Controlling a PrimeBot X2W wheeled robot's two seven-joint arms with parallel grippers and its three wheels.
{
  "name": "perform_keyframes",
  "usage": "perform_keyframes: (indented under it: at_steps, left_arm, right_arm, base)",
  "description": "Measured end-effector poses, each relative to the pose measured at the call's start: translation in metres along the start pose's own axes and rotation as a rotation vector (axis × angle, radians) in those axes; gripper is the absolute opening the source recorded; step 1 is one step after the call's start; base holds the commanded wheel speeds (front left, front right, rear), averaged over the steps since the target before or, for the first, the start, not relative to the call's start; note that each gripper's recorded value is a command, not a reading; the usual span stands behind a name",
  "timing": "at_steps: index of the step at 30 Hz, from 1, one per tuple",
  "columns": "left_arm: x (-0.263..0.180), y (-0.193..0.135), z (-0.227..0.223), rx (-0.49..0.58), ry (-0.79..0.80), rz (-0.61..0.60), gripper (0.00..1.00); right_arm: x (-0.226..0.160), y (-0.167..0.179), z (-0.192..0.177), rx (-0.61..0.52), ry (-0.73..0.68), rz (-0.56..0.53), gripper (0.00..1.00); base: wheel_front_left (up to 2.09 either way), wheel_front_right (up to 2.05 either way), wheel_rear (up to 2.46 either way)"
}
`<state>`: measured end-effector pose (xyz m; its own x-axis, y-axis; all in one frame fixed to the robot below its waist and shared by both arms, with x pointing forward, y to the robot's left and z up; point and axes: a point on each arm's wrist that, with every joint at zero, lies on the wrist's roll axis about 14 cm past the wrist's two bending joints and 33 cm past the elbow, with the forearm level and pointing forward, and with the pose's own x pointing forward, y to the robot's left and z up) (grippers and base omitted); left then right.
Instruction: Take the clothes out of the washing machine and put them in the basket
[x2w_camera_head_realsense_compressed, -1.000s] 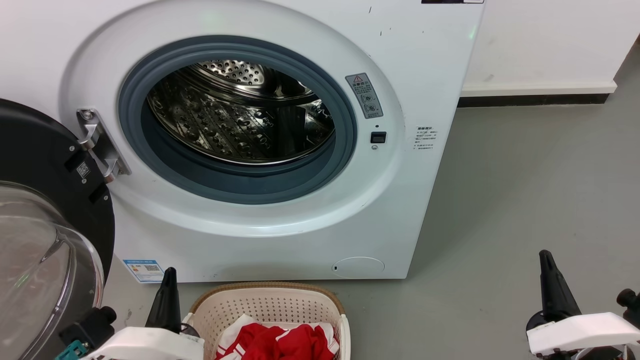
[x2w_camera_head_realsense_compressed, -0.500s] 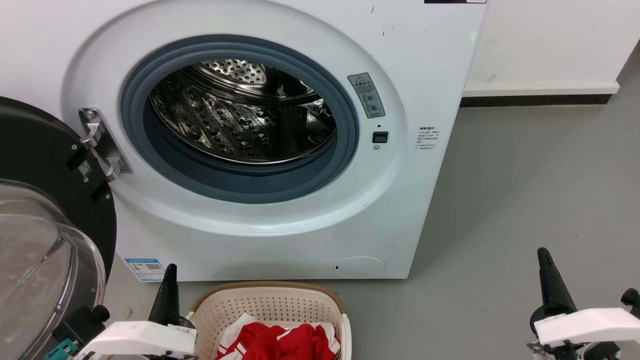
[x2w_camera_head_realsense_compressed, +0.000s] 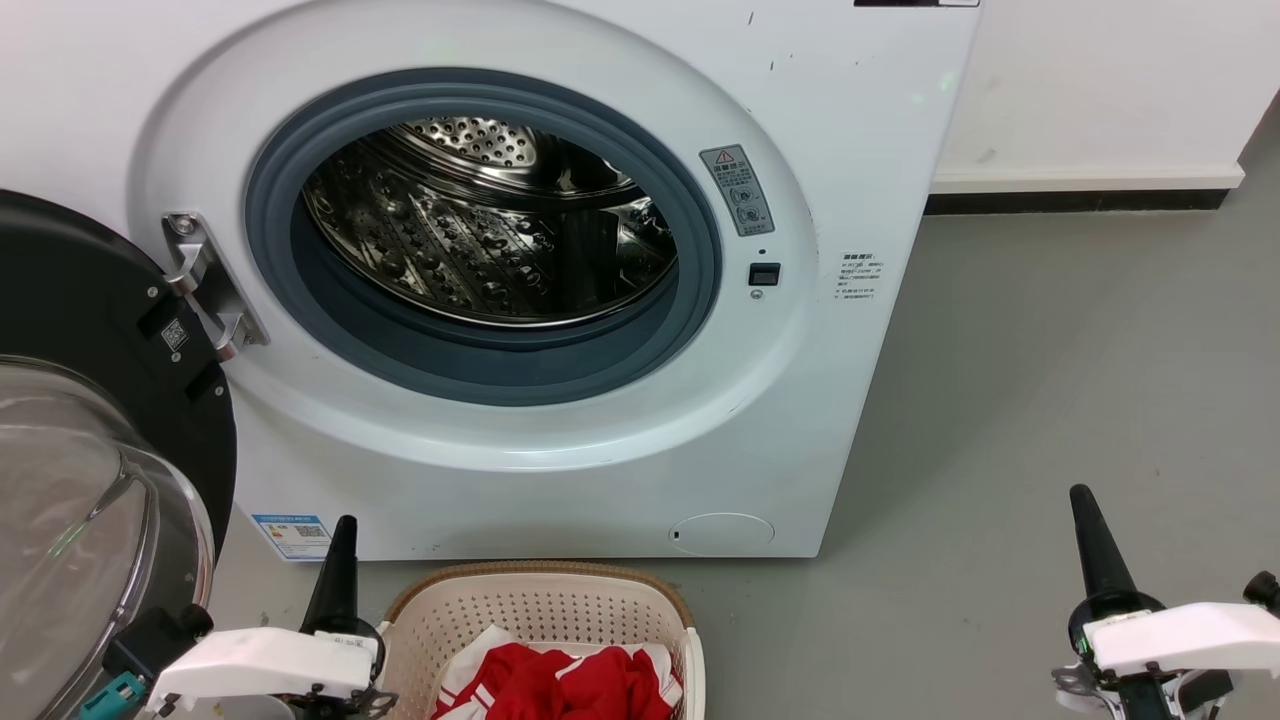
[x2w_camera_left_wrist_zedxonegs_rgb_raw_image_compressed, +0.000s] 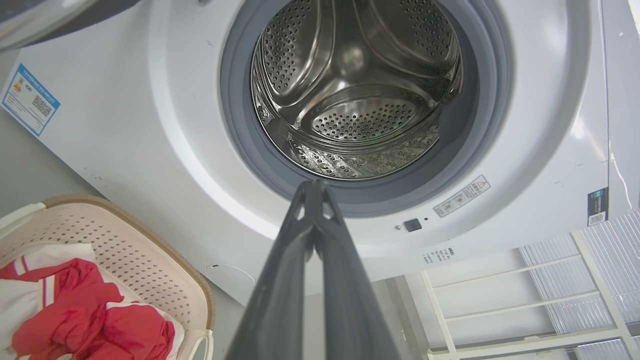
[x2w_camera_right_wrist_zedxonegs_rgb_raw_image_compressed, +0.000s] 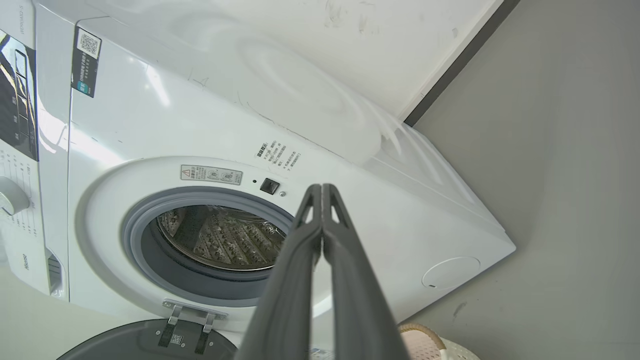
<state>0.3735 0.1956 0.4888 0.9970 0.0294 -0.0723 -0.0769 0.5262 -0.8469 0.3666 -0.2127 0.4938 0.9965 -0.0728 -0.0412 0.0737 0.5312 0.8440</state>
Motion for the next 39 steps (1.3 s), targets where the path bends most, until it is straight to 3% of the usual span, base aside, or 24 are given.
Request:
perform_keyframes:
  at_steps: [39]
  left_arm:
    - [0.009,-0.006,0.006,-0.381,0.013,-0.032,0.00]
  right_arm:
    - [0.013,0.010,-0.005,0.388,0.041,0.027,0.00]
  base:
    - [0.00,0.00,0.00]
